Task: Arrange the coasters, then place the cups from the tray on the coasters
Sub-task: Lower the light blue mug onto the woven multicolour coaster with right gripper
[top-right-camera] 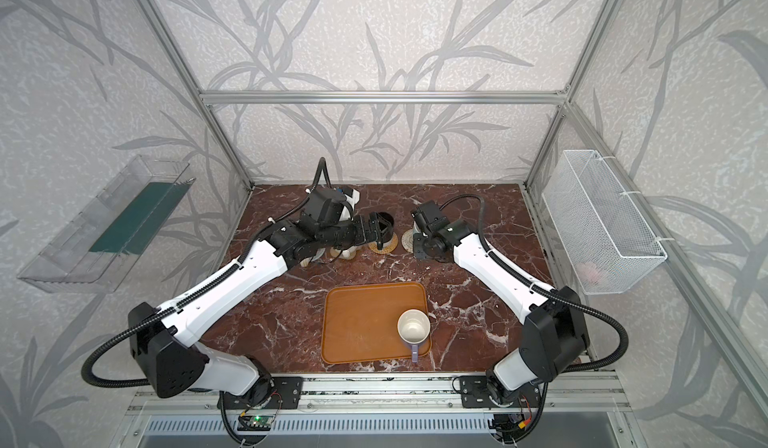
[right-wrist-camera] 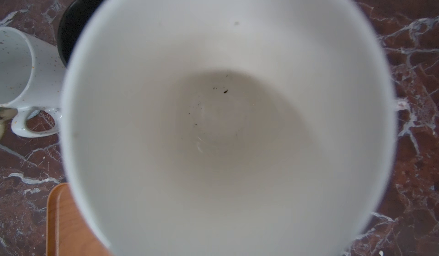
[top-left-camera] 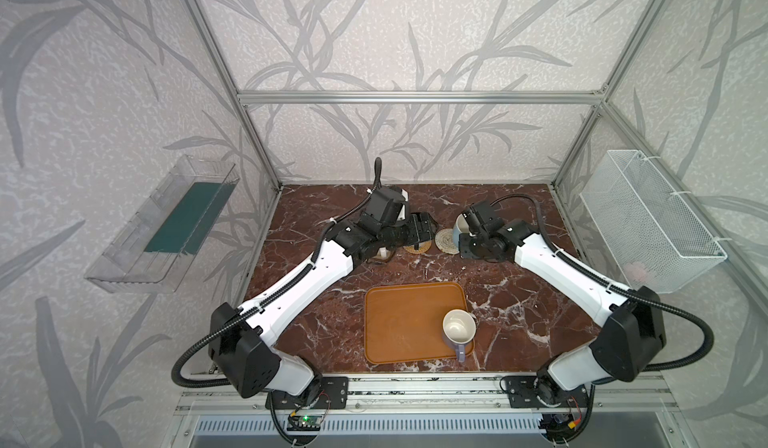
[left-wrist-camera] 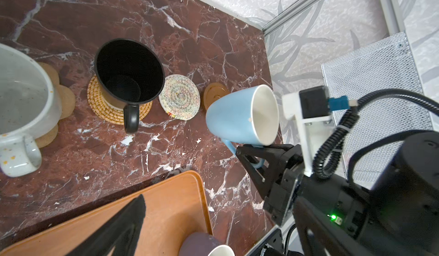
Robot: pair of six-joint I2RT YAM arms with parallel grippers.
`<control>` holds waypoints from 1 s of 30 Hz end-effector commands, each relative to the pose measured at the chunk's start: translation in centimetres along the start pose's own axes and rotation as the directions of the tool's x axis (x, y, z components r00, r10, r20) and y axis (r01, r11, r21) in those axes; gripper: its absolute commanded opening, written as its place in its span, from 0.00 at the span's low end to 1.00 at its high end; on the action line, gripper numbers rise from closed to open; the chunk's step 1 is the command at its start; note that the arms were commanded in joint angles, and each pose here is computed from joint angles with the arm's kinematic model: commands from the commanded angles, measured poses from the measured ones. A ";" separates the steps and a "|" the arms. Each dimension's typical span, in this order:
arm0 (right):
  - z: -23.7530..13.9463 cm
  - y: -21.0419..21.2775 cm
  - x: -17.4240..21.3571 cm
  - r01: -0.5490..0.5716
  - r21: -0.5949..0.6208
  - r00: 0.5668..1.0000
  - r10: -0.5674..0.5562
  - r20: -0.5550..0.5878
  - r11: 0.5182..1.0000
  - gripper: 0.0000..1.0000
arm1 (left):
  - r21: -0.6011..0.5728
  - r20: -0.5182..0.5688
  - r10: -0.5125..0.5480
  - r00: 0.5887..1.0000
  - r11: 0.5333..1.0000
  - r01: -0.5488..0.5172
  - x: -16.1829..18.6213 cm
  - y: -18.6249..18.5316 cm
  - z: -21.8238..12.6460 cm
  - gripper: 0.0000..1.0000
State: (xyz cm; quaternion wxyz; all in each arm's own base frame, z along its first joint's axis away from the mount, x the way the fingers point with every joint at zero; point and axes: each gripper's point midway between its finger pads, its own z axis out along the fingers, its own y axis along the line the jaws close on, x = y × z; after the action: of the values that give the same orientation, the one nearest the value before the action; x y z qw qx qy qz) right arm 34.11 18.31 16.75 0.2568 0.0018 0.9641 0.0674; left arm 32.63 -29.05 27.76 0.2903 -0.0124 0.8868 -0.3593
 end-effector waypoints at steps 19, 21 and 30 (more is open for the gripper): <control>5.7 1.6 -4.2 0.019 0.010 1.000 -0.019 -0.022 1.000 0.00 | -0.024 0.030 -0.025 0.999 0.999 0.026 -3.0 2.2 3.0 0.99; 6.3 1.6 -4.3 0.021 0.015 0.999 -0.020 -0.034 1.000 0.00 | -0.072 0.040 0.009 0.999 0.997 -0.006 -3.2 2.7 3.1 0.99; 8.0 1.6 -4.0 0.031 0.041 0.997 -0.028 -0.072 0.999 0.00 | -0.043 0.007 -0.042 0.999 0.998 0.043 -2.5 3.3 5.2 0.99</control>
State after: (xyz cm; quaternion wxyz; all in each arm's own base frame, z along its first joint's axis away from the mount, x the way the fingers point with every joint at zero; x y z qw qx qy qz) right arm 40.06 20.47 10.54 0.1964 -0.0089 0.9797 0.0401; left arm 37.31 -28.89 23.71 0.2798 -0.0357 0.8982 -0.3371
